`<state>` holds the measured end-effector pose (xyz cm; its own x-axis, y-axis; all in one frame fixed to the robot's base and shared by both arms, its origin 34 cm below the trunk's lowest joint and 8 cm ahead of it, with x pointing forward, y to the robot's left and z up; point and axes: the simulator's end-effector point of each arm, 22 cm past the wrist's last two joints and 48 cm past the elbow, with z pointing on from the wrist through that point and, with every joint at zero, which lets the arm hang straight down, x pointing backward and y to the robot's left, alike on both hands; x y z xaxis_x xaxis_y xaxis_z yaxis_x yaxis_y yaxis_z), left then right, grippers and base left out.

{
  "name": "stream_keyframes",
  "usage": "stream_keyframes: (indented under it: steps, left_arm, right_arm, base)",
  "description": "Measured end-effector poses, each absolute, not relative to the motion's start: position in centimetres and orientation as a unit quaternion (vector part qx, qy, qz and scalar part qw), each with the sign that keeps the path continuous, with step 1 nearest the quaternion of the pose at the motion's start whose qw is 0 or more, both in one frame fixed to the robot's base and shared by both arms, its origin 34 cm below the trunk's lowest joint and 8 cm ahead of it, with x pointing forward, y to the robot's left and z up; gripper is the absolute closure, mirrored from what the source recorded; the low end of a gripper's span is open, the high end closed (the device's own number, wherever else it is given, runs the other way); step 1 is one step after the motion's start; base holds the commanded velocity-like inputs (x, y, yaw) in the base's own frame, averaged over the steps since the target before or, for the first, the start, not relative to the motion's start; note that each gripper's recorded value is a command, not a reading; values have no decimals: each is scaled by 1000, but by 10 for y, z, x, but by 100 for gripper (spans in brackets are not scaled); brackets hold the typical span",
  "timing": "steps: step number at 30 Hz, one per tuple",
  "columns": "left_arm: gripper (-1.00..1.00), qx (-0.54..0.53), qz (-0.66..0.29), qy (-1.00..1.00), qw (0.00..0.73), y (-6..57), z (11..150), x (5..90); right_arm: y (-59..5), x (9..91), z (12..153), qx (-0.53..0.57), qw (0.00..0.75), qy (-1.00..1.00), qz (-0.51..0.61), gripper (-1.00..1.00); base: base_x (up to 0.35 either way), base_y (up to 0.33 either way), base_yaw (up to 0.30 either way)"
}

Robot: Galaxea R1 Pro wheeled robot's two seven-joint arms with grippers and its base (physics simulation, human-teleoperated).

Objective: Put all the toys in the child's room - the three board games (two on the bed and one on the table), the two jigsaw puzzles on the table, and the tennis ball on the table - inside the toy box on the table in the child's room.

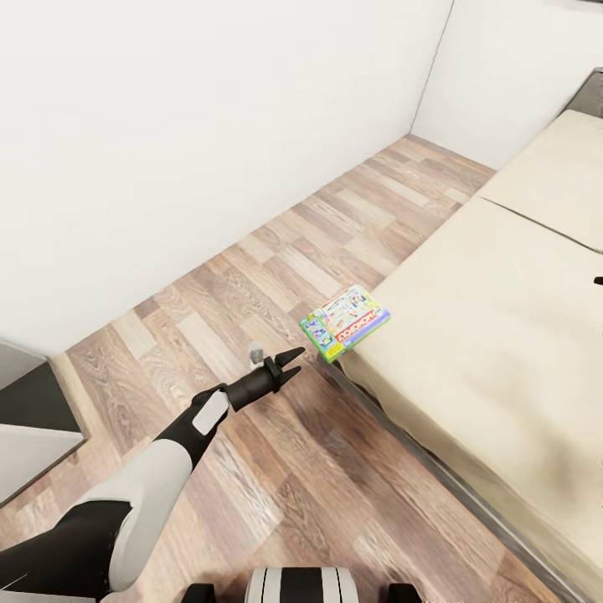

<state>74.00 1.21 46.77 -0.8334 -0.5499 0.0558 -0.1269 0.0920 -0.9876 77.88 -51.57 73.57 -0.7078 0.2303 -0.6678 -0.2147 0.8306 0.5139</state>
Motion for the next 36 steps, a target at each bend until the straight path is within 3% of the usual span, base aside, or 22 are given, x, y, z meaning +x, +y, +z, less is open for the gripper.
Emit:
stream_keyframes:
  steps: [36]
  left_arm:
    - [-100, -267, -601, 732, 178, 40, 455, 764]
  right_arm:
    - [-501, 778, 743, -7, 389, 869, 306, -100]
  base:
    - [0, 0, -14]
